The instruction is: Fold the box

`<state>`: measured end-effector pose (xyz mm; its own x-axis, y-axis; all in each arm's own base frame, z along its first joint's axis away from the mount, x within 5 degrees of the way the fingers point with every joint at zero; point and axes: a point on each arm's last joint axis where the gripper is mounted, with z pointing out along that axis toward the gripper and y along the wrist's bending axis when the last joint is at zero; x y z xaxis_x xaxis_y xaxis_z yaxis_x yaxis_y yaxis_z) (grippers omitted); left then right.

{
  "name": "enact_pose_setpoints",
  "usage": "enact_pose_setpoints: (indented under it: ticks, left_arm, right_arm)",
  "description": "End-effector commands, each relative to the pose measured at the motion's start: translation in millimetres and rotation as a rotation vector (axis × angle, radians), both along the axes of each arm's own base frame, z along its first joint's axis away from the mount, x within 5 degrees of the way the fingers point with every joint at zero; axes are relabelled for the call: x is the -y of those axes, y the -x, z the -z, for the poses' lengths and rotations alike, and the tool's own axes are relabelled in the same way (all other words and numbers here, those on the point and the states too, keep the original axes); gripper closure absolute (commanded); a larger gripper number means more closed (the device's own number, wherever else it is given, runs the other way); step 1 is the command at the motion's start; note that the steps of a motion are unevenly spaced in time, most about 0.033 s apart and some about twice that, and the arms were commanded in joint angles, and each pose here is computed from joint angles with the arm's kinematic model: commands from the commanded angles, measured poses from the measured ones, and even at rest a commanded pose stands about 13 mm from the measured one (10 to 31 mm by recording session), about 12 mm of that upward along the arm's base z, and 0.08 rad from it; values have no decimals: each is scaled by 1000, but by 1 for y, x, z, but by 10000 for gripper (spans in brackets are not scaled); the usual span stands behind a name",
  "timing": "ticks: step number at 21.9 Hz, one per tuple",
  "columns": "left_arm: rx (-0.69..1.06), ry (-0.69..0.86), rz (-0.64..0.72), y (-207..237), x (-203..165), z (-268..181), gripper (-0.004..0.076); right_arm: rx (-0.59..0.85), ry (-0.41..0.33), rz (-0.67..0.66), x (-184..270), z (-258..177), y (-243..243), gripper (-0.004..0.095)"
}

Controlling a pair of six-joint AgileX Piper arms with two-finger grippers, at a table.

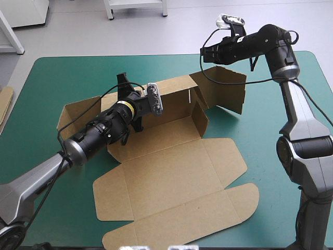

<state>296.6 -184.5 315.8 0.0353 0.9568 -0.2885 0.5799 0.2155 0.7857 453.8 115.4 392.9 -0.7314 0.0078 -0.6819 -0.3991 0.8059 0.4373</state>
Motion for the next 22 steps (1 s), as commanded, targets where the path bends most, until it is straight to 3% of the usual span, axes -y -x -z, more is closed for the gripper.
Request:
enact_pose_setpoints:
  ticks: [1,10,22]
  left_arm:
    - [-97,103,-44,9,6,5,732]
    - [-94,106,-41,9,7,4,732]
    - [-60,96,-84,-1,-7,2,732]
  right_arm:
    - [105,-74,40,9,-35,3,921]
    - [-58,-68,8,8,18,-23,921]
    - [-102,-72,15,10,7,-12,921]
